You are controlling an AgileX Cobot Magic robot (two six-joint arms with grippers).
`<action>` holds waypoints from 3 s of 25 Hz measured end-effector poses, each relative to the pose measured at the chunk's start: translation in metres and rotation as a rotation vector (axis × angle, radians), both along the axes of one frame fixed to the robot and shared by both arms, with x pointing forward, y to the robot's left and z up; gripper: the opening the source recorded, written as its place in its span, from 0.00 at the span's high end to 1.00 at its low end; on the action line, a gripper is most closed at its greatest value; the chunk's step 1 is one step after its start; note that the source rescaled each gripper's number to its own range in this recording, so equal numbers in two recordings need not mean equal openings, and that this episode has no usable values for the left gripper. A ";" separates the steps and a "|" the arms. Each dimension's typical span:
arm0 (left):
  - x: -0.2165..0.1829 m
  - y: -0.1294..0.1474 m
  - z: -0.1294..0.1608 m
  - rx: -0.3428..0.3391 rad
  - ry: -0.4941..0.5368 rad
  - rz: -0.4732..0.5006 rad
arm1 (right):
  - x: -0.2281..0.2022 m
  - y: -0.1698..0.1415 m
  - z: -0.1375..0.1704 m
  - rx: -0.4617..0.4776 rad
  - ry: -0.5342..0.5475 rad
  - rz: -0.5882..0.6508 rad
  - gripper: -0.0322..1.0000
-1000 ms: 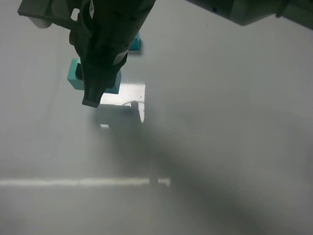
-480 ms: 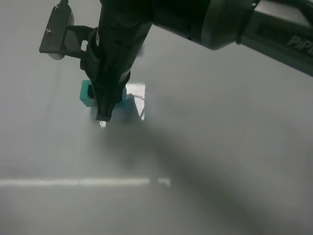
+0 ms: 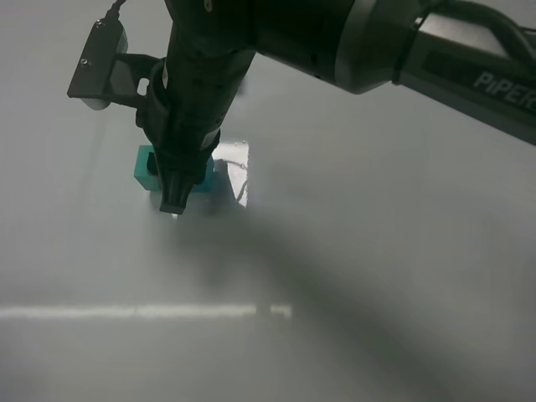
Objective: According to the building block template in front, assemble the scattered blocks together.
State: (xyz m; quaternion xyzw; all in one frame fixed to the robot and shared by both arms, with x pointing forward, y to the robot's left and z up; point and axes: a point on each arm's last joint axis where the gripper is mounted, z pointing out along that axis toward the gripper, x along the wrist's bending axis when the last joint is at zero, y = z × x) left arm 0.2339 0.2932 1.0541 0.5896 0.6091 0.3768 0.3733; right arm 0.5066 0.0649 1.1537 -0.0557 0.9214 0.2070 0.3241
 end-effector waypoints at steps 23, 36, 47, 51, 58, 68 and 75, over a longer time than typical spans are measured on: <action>0.000 0.000 0.000 0.000 0.000 0.000 | 0.000 0.002 0.001 0.033 0.007 -0.006 0.59; 0.000 0.000 0.000 0.000 0.000 0.000 | -0.041 -0.019 0.054 0.134 -0.008 0.007 0.52; 0.000 0.000 0.000 0.000 0.000 0.000 | -0.002 -0.125 0.108 0.208 -0.086 -0.340 0.52; 0.000 0.000 0.000 0.000 0.000 0.000 | 0.026 -0.195 0.123 0.304 -0.093 -0.616 0.52; 0.000 0.000 0.000 0.000 0.000 0.000 | 0.009 -0.315 0.129 0.321 -0.127 -0.971 0.52; 0.000 0.000 0.000 0.000 0.000 0.000 | -0.126 -0.378 0.057 0.364 -0.039 -1.255 0.54; 0.000 0.000 0.000 0.000 0.000 0.000 | -0.224 -0.379 -0.020 0.595 -0.017 -1.249 0.54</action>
